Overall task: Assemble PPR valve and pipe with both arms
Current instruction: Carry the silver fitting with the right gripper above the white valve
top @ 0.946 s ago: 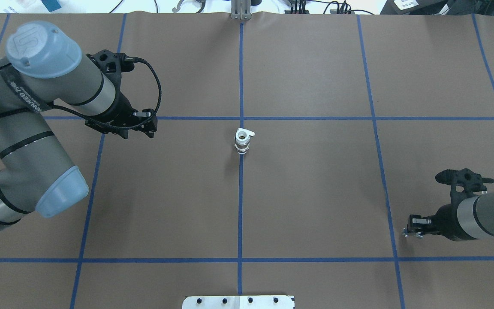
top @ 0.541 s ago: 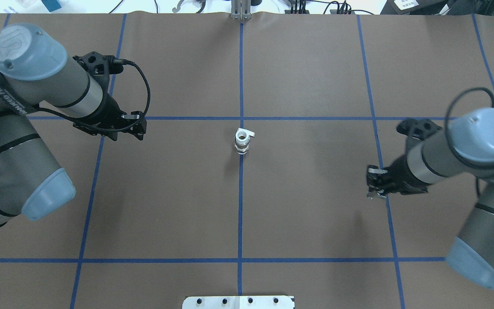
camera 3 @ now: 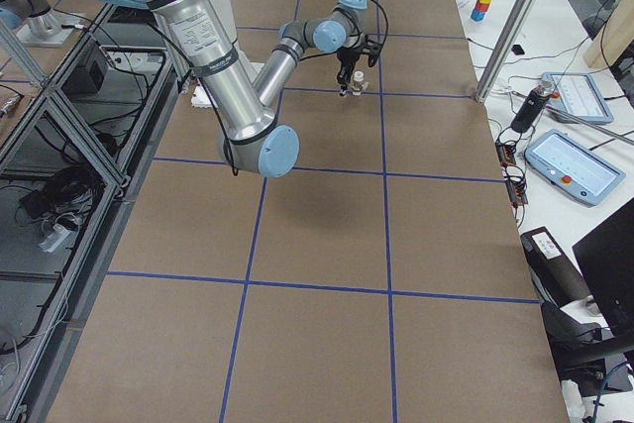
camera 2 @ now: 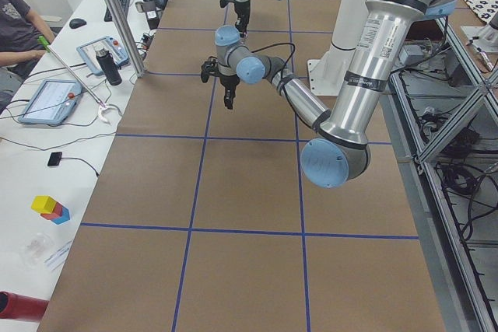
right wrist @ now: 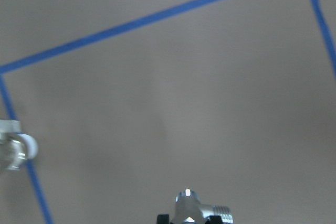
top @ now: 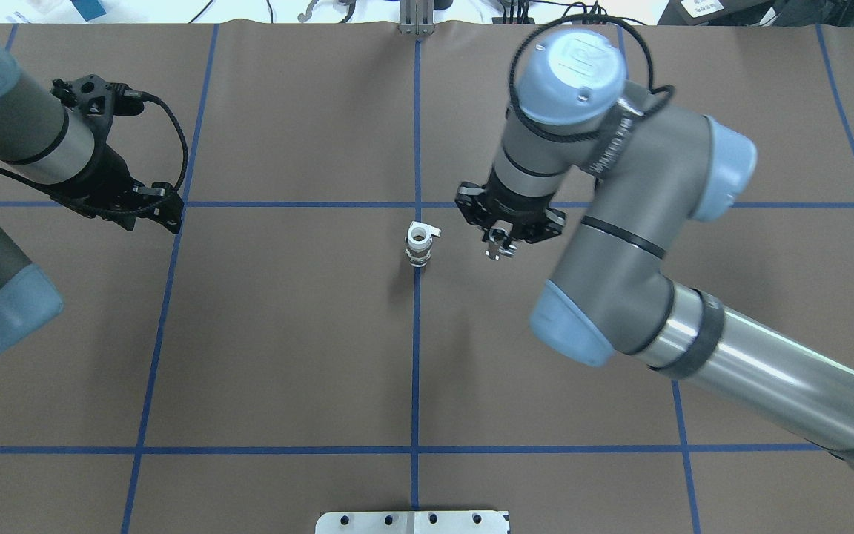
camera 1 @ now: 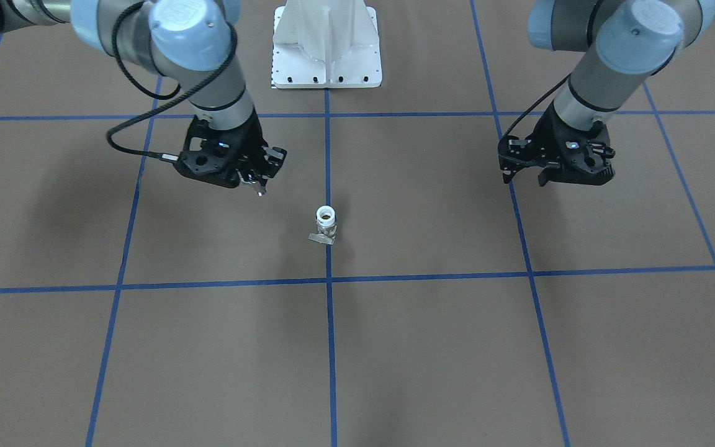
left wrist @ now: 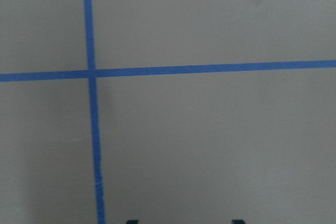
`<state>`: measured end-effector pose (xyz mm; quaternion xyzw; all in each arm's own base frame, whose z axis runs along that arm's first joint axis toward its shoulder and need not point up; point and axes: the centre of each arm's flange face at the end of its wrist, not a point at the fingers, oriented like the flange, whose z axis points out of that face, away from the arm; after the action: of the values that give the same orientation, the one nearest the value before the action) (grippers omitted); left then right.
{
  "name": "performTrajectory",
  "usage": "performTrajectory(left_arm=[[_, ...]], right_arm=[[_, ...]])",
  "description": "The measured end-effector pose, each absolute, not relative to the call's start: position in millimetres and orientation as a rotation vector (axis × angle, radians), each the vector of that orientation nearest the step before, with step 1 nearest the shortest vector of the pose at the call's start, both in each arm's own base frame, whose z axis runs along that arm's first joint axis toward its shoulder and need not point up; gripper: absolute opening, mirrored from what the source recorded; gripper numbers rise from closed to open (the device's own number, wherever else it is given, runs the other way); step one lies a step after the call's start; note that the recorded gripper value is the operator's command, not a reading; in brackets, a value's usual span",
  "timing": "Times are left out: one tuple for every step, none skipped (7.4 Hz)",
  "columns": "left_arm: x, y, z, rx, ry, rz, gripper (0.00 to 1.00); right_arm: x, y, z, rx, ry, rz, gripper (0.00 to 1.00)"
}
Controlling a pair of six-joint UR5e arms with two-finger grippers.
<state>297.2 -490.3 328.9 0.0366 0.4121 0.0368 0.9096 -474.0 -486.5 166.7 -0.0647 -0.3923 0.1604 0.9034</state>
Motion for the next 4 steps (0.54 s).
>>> performTrajectory(left_arm=[[292,-492,335,0.074,0.847,0.085,0.70],[291,-493,337,0.073,0.847,0.089,0.70],[291,-493,337,0.073,0.847,0.091,0.70],[292,-493,337,0.072,0.846,0.092,0.70]], right_arm=[[-500,-508,138,-0.141,-0.813,0.352,0.00],[-516,-522,121,-0.141,-0.819,0.361,0.00],[-523,-531,115,-0.138,-0.825,0.365,0.00],[-526,-534,114,-0.138,-0.827,0.367,0.00]])
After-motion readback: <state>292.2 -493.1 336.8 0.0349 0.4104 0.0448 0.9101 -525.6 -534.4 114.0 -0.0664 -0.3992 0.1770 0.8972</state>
